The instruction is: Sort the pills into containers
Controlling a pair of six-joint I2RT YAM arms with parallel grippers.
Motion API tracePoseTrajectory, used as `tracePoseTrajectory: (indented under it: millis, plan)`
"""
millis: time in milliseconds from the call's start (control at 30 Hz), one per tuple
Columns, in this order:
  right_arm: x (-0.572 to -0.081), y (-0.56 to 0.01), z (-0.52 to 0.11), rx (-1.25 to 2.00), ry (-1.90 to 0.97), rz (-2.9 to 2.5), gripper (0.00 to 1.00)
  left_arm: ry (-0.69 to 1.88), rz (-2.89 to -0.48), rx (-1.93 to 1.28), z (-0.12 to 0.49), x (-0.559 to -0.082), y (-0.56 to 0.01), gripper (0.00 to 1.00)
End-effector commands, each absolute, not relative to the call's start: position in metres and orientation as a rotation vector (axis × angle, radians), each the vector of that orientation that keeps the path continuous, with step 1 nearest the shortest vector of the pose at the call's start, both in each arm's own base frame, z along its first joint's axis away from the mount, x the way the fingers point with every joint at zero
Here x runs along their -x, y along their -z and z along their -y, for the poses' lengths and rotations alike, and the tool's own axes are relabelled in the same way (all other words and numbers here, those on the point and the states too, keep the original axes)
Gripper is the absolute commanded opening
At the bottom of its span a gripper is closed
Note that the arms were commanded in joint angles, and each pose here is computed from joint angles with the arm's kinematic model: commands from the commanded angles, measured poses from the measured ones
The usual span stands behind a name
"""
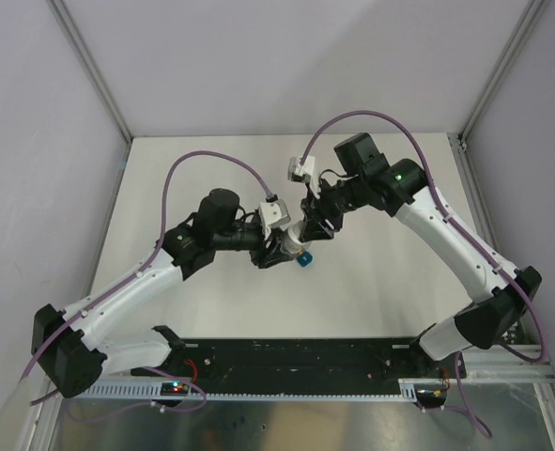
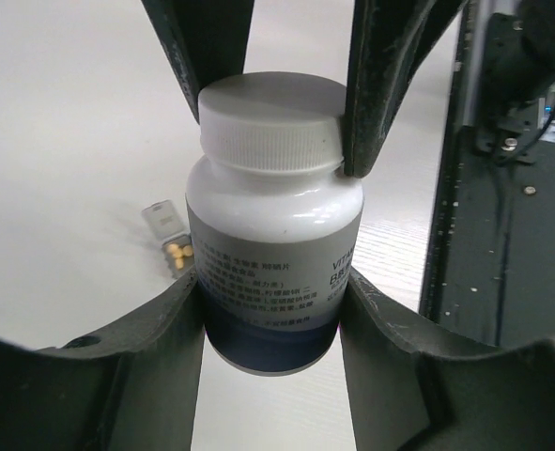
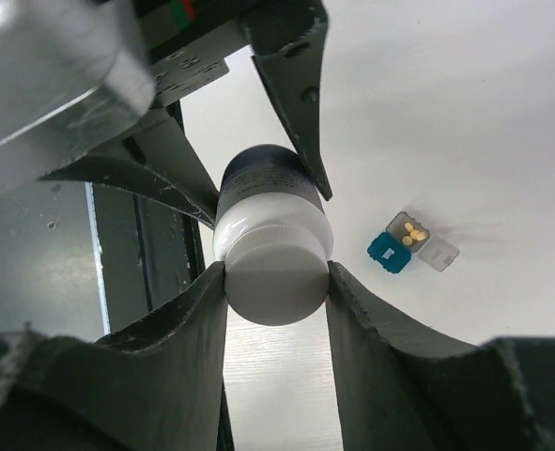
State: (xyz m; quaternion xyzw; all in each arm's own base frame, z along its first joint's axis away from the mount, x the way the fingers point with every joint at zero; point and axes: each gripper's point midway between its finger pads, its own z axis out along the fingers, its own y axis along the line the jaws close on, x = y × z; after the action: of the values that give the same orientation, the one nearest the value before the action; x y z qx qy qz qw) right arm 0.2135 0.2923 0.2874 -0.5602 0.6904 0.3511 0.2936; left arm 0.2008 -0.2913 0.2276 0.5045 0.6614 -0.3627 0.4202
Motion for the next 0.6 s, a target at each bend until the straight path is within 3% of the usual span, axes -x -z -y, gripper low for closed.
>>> tracePoseTrajectory:
  millis: [0,333,467,567]
  plan:
    - [-0.212,-0.304,-0.302,1.421,-1.040,-1.863,0.23,0.702,-1.581,-1.155,0.287,-0.233,-0.258,0.00]
    - [-0.223,-0.299,-0.303,1.363,-1.065,-1.928,0.22,0.605,-1.594,-1.072,0.280,-0.249,-0.259,0.00]
    - [-0.225,-0.299,-0.301,1.354,-1.057,-1.933,0.34,0.606,-1.593,-1.076,0.280,-0.248,-0.256,0.00]
    - [-0.224,-0.301,-0.299,1.355,-1.043,-1.925,0.53,0.614,-1.594,-1.090,0.280,-0.245,-0.253,0.00]
